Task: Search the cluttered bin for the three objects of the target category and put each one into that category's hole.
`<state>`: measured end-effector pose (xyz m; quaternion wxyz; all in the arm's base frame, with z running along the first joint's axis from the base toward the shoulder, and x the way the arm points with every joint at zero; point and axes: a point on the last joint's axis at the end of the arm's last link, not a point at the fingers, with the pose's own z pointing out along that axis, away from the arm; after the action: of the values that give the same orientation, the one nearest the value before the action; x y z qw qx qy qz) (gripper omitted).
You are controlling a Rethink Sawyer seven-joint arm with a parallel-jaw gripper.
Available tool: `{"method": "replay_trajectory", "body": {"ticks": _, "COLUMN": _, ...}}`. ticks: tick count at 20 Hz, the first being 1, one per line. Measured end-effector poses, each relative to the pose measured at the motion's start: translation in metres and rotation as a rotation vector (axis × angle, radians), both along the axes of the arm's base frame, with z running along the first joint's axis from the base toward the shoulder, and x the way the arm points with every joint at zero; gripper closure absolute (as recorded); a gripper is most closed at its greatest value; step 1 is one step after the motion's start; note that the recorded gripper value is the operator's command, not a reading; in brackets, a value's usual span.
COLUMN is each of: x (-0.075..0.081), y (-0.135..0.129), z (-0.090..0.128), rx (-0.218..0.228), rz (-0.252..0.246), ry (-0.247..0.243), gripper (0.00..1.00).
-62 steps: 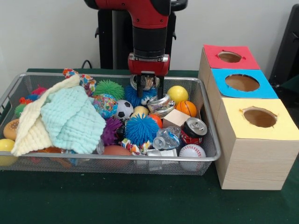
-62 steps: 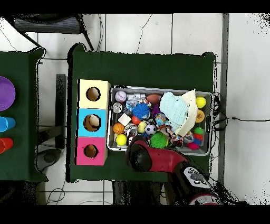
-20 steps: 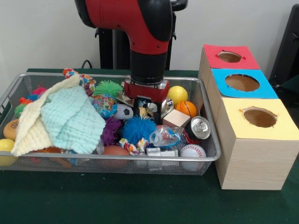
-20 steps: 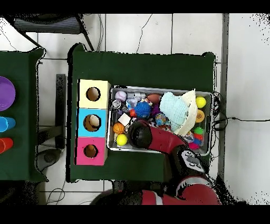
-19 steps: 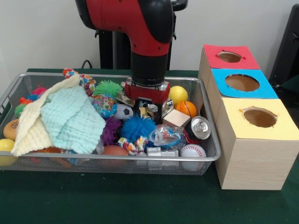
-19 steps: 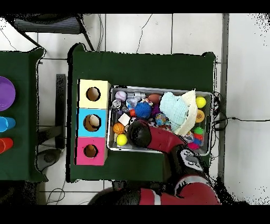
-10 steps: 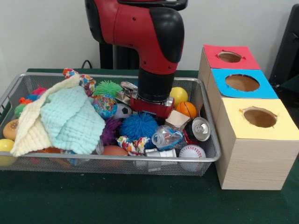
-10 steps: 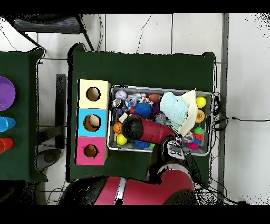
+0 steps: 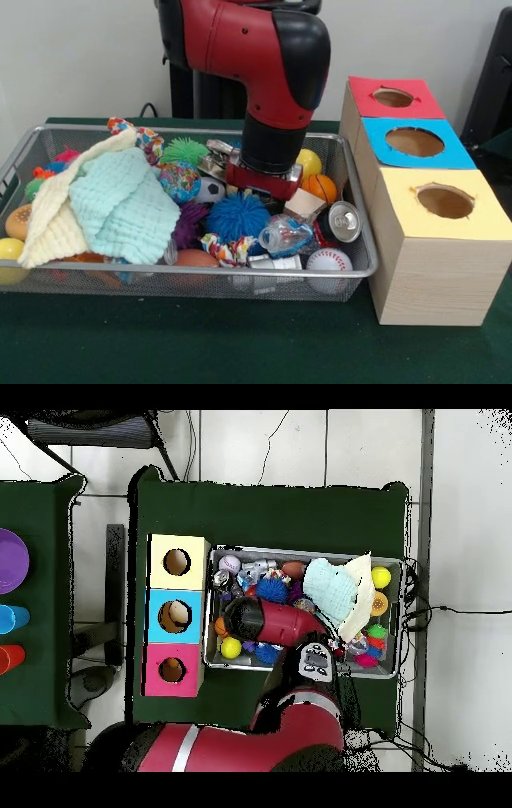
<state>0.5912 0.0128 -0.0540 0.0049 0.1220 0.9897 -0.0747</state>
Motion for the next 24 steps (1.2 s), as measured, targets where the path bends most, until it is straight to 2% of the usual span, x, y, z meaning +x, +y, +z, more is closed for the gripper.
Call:
{"method": "replay_trajectory", "body": {"ticks": 7, "x": 0.009, "y": -0.019, "z": 0.027, "rx": 0.045, "rz": -0.07, "ry": 0.03, "gripper": 0.0}}
{"method": "replay_trajectory", "body": {"ticks": 9, "x": 0.016, "y": -0.027, "z": 0.042, "rx": 0.068, "rz": -0.105, "ry": 0.026, "gripper": 0.0}}
{"method": "replay_trajectory", "body": {"ticks": 11, "x": 0.019, "y": -0.031, "z": 0.048, "rx": 0.077, "rz": -0.118, "ry": 0.019, "gripper": 0.0}}
{"method": "replay_trajectory", "body": {"ticks": 12, "x": 0.023, "y": -0.037, "z": 0.056, "rx": 0.092, "rz": -0.139, "ry": 0.003, "gripper": 0.0}}
{"method": "replay_trajectory", "body": {"ticks": 19, "x": 0.026, "y": -0.049, "z": 0.058, "rx": 0.123, "rz": -0.174, "ry": -0.006, "gripper": 0.0}}
{"method": "replay_trajectory", "body": {"ticks": 24, "x": 0.014, "y": -0.047, "z": 0.045, "rx": 0.152, "rz": -0.189, "ry": 0.026, "gripper": 0.0}}
